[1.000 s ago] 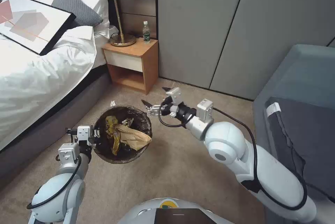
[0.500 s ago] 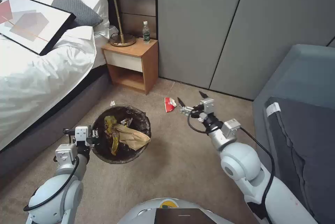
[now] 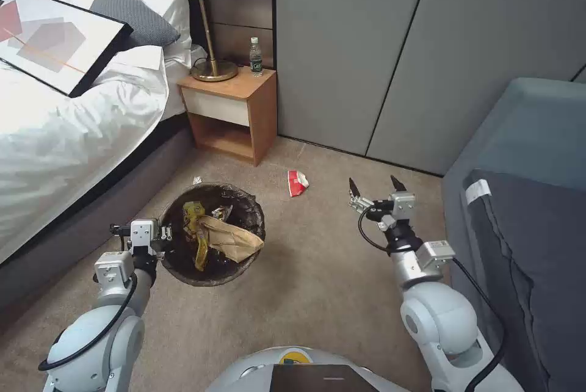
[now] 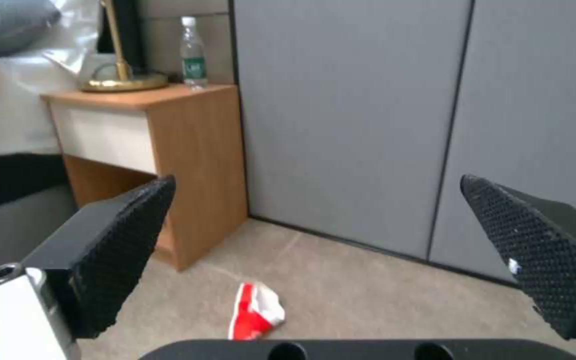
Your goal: Pick up the trash bin, then pick up the garbage from the floor and place it into the trash bin.
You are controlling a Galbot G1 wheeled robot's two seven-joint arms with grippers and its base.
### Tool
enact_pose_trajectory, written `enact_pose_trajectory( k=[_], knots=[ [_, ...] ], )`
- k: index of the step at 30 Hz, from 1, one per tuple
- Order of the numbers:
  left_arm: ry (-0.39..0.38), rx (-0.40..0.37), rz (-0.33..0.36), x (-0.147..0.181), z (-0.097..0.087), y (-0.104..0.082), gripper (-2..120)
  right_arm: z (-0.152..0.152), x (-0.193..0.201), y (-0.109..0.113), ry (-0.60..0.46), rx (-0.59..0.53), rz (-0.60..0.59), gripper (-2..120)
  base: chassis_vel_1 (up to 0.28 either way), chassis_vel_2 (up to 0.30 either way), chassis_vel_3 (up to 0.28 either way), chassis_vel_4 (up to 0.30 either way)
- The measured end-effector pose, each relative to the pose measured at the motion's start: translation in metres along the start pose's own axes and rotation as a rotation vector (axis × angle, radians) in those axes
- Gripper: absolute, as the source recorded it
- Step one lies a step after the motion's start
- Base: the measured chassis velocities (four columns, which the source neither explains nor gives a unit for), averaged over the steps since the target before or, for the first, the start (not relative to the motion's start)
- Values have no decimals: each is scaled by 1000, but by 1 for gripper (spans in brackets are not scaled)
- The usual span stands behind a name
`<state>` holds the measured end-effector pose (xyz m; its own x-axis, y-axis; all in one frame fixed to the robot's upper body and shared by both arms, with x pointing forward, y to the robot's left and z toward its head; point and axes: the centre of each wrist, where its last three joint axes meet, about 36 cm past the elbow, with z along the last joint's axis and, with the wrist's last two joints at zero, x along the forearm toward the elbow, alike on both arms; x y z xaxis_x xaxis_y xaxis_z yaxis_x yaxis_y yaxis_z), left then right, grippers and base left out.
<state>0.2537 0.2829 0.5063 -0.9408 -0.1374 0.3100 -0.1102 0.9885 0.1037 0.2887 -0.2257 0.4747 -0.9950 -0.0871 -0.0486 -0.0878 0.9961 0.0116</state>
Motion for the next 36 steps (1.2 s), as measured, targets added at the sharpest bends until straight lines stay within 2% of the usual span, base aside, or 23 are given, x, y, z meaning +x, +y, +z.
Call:
enact_pose_trajectory(
  k=[11,36],
  knots=[
    [-7,-4,8,1,-1,1,4,13,25,-3,25,12,14,100,0,0,0,0],
    [-16,0,12,6,-3,-1,4,8,28,-3,15,-13,9,100,-24,24,23,-23]
  ],
)
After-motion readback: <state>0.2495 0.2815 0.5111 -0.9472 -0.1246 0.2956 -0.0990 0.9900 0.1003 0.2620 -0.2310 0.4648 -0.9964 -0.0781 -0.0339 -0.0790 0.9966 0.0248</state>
